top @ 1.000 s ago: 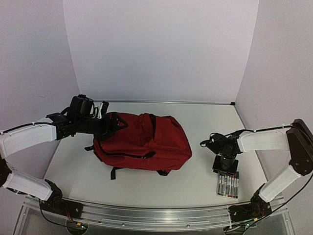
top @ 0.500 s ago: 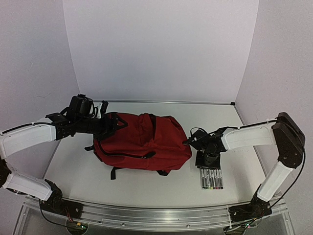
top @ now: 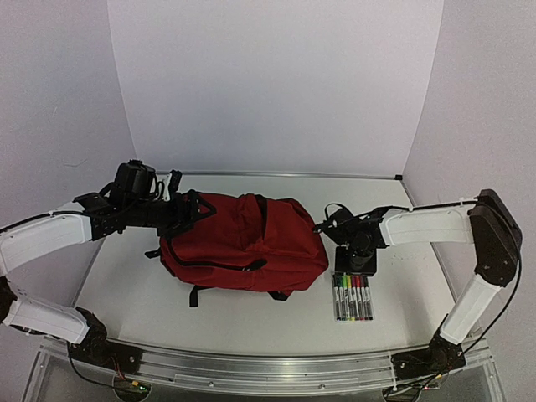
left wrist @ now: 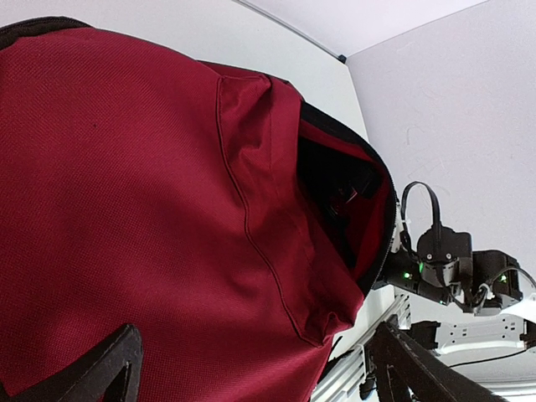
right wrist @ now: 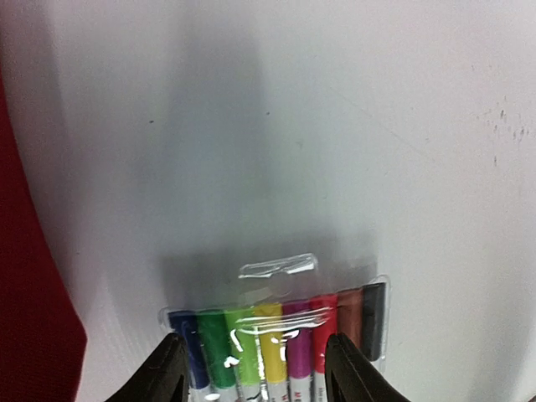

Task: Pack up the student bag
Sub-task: Adjust the stationery at the center of the board.

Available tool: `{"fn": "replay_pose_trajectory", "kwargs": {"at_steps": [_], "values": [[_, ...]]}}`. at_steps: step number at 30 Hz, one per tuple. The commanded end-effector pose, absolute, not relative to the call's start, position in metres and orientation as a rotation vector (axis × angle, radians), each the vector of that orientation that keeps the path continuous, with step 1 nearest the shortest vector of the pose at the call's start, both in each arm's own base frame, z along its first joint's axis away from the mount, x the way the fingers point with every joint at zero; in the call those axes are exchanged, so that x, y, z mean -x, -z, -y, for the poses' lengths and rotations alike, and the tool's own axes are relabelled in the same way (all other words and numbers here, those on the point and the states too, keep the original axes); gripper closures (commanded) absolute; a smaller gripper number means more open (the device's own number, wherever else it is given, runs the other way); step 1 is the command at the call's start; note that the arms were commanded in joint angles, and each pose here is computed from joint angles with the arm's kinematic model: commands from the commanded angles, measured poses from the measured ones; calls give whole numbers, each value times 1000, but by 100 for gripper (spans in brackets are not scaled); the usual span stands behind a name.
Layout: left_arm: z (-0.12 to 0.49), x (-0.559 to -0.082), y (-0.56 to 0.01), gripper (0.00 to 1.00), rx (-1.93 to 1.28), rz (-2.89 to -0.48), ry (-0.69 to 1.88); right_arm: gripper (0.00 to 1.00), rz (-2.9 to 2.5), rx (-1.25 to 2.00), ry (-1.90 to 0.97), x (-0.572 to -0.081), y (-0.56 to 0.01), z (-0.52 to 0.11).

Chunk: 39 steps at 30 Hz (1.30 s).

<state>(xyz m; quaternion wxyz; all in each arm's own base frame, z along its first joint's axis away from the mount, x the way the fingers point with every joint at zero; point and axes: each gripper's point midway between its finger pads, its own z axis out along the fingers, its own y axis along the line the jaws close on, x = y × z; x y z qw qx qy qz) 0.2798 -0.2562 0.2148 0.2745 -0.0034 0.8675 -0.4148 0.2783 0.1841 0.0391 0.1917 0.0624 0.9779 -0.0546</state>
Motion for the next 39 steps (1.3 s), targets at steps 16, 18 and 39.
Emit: {"fn": "replay_pose_trajectory", "kwargs": {"at_steps": [16, 18, 39], "values": [[251, -279, -223, 4, 31, -2301, 1128, 50, -2870, 255, -25, -321, -34, -182], [251, -278, -222, 4, 32, -2304, 1126, 53, -2897, 270, -45, -318, -27, -184], [250, -278, -221, 4, 36, -2314, 1115, 77, -2971, 258, -60, -309, -2, -177]]}}
